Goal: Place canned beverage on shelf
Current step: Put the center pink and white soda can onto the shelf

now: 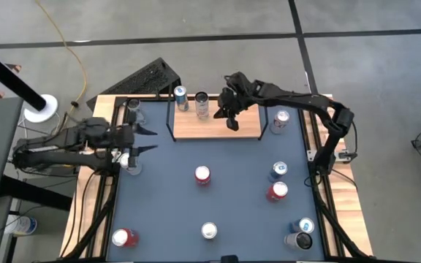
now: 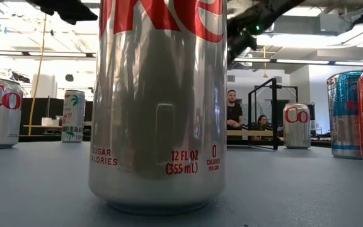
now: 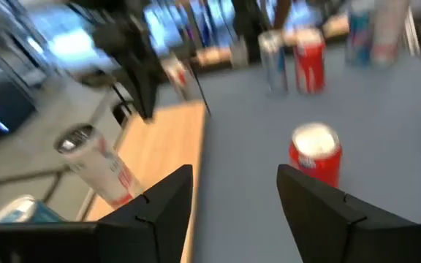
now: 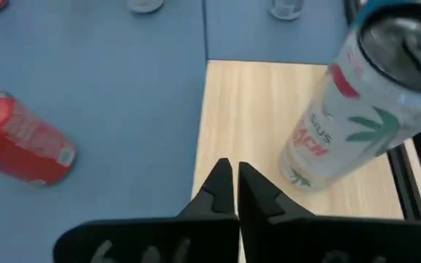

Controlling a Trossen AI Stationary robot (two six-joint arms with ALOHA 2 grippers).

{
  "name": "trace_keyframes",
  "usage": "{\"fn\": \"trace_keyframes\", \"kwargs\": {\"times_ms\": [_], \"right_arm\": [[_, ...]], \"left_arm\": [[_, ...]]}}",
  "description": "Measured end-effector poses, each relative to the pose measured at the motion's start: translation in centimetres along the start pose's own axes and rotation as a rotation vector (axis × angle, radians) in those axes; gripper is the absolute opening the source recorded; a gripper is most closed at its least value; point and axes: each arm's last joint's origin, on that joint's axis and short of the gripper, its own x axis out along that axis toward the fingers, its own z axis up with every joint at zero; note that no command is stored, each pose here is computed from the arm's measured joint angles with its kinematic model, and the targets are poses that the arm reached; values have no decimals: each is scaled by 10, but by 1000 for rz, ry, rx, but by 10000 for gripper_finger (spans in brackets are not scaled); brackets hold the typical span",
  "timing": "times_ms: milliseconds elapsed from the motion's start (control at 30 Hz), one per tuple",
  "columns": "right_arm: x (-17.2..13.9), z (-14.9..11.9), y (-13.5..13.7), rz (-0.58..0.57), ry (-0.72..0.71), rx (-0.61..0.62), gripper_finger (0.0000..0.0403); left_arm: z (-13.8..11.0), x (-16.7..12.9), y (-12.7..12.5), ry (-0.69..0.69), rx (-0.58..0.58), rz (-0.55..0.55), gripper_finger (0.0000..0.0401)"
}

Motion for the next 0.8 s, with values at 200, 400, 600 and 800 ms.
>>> {"fn": "trace_keyframes", "kwargs": {"times_ms": [200,400,600,800], "right_arm": [[25,-24,-15,58,-46,39,2],[45,-42,-29,57,-23,77,0],[54,-51,-34,77,-19,92,0],[54,-49,-33,76,-32,83,0]], "left_arm": [[-26,-11,-4,-181,-56,127,160],[-44,-12,-10,-217,-111,100,120],[-57,-8,-15,-211,-139,32,34],[-58,-8,-20,-222,-132,-110,1]]}}
